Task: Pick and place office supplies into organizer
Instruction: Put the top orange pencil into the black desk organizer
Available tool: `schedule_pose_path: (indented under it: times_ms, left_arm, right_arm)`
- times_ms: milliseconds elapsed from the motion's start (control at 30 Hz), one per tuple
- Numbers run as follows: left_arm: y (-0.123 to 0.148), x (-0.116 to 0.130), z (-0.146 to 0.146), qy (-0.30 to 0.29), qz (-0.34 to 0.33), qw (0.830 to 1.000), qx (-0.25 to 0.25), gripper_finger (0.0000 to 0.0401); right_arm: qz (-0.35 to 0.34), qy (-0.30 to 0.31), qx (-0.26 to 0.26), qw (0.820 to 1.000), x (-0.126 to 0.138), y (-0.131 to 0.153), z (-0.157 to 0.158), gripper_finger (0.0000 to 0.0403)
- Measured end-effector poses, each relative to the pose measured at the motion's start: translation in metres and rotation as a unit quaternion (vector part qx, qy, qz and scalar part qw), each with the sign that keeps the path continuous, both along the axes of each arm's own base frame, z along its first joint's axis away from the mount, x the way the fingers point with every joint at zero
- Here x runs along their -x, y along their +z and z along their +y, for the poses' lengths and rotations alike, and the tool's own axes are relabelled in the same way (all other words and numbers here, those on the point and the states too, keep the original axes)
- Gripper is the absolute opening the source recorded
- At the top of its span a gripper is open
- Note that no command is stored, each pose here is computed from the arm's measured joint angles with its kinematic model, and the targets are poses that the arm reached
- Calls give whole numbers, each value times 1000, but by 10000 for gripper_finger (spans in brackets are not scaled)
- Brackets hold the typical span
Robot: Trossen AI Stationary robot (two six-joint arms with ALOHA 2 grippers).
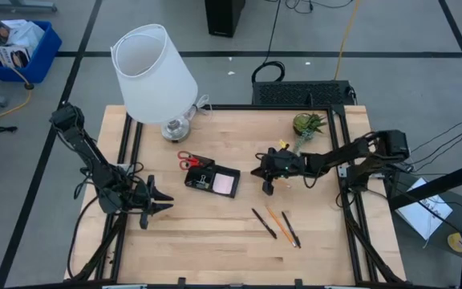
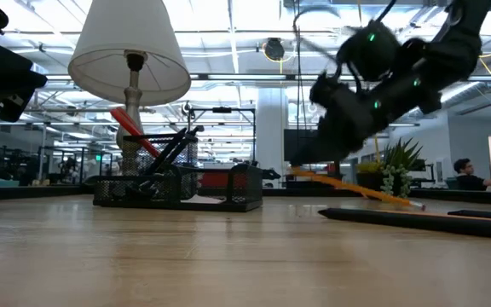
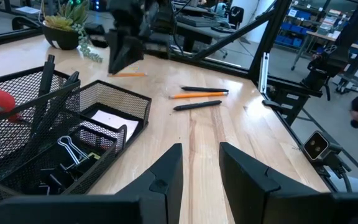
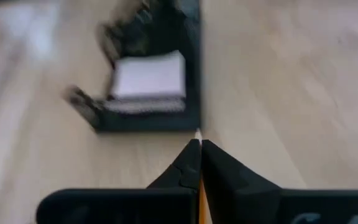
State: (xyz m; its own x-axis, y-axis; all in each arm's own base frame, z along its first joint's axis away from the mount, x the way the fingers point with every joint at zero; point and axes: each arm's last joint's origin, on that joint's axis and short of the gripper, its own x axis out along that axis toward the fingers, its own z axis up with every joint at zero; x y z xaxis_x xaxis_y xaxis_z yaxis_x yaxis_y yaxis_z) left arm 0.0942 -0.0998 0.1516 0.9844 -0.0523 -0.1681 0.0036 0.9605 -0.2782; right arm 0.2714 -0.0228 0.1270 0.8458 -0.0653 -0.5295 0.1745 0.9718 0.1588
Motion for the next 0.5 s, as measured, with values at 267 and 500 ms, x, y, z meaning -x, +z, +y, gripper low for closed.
schedule_pose_path:
  times_ms: [267,500]
  left_arm:
    - [0,0,0,3,-1,1000,-3,108]
    - [0,0,0,4,-1,1000,1,108]
  right_arm:
    - [-128,54,25,990,-4,38,26,1]
    - [-75,78,9,994,5,36,40,25]
